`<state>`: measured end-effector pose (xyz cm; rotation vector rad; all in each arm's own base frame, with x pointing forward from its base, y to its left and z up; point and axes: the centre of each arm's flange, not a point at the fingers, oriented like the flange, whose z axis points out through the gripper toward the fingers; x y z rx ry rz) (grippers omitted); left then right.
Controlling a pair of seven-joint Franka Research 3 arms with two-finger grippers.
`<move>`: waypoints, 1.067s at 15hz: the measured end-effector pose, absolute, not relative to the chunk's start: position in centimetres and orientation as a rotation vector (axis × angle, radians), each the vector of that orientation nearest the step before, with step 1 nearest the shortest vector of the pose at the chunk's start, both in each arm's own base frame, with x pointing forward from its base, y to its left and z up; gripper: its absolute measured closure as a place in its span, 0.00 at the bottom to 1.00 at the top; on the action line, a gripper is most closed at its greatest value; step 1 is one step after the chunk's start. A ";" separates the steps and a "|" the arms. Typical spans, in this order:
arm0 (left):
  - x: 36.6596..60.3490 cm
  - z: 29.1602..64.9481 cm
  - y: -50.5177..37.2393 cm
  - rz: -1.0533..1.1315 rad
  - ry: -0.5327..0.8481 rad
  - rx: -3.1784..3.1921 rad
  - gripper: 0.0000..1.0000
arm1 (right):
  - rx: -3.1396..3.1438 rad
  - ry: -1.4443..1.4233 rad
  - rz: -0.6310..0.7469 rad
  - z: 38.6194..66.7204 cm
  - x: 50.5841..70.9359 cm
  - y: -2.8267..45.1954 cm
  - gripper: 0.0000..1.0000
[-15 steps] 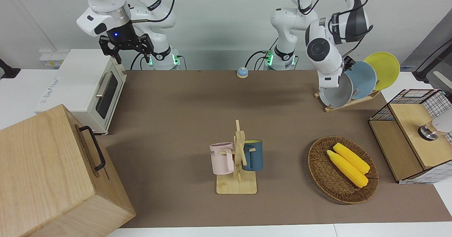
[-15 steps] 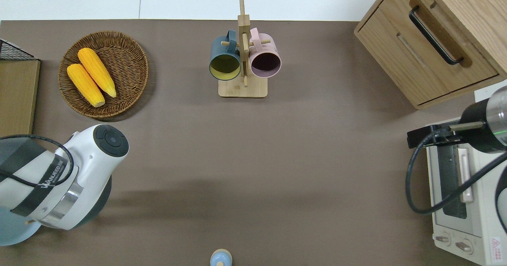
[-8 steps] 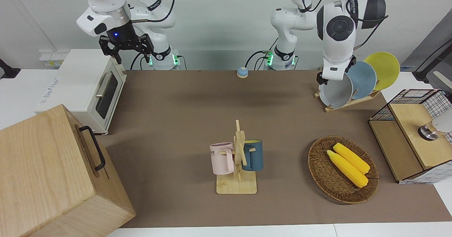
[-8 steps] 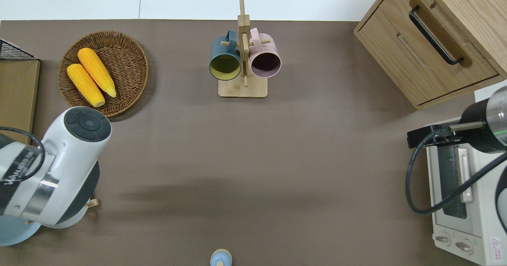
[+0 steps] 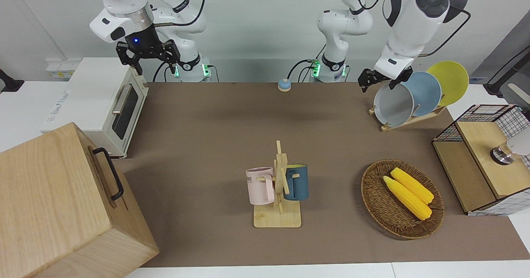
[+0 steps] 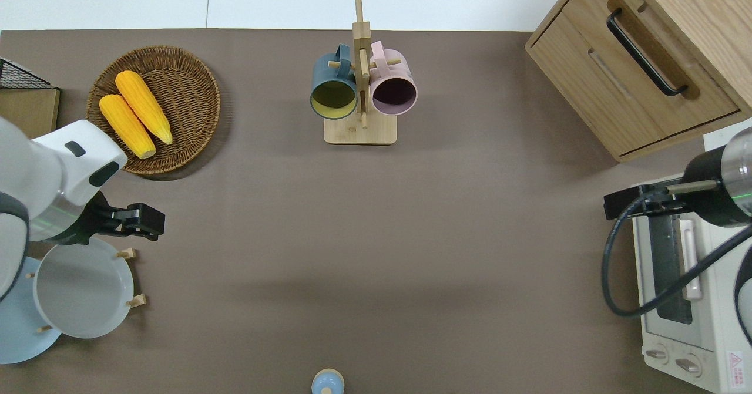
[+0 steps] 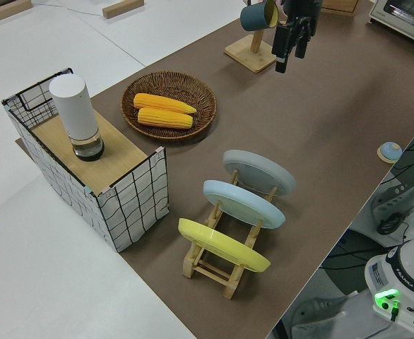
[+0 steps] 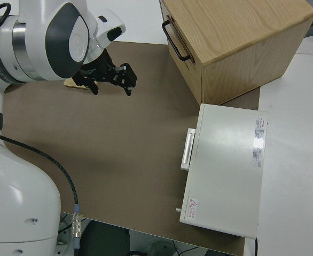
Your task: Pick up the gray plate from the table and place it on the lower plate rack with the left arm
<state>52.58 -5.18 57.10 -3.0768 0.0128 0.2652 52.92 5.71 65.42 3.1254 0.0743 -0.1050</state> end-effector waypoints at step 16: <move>53.3 61.3 -3.7 0.122 0.355 -3.156 0.00 | 3.125 0.074 -0.105 65.4 52.9 5.7 0.01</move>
